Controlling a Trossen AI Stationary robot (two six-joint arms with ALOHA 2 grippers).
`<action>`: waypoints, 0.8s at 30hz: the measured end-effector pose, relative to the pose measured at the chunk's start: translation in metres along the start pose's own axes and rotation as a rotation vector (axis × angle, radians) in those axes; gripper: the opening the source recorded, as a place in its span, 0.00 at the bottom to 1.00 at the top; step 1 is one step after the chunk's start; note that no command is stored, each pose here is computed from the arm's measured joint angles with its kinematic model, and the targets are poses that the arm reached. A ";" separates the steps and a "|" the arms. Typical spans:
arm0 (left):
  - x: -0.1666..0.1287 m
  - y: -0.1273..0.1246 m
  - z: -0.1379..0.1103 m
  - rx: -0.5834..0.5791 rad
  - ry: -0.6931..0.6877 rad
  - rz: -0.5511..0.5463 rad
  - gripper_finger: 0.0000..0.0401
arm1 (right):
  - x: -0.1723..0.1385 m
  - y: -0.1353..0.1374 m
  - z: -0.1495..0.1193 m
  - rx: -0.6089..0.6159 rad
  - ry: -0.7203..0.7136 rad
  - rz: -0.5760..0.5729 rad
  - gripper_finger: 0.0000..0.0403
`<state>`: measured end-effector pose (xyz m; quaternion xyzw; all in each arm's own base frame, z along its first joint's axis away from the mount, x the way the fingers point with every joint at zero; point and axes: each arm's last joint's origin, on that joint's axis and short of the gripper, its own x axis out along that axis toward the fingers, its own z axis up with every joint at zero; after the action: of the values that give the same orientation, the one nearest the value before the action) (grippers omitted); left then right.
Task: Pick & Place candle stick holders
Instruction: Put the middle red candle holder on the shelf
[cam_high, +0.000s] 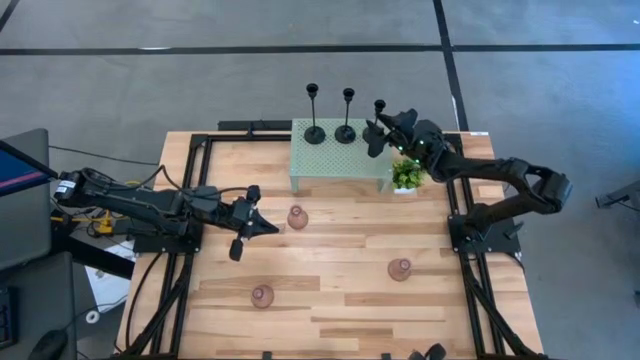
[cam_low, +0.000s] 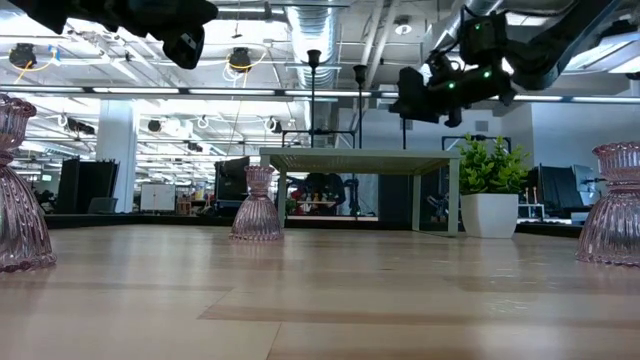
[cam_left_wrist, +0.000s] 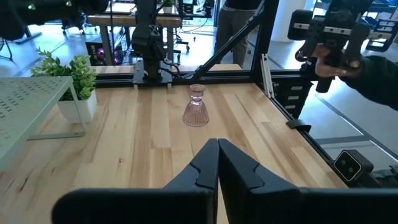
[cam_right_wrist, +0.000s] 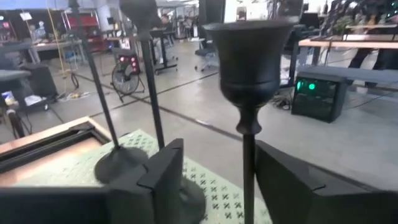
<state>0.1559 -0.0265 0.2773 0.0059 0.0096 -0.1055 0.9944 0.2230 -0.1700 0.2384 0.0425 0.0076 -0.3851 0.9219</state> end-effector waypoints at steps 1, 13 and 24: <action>0.000 0.000 0.000 0.000 0.000 0.000 0.02 | -0.003 0.000 0.002 -0.001 0.009 0.000 0.47; 0.000 0.000 0.000 0.000 0.000 0.000 0.02 | -0.060 0.009 0.031 0.013 0.130 0.109 0.61; 0.000 0.000 -0.001 -0.022 0.007 0.000 0.02 | -0.116 0.058 0.040 0.162 0.269 0.708 0.48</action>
<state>0.1559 -0.0265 0.2766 -0.0047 0.0144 -0.1054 0.9943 0.1826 -0.0505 0.2881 0.1653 0.0829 -0.0332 0.9822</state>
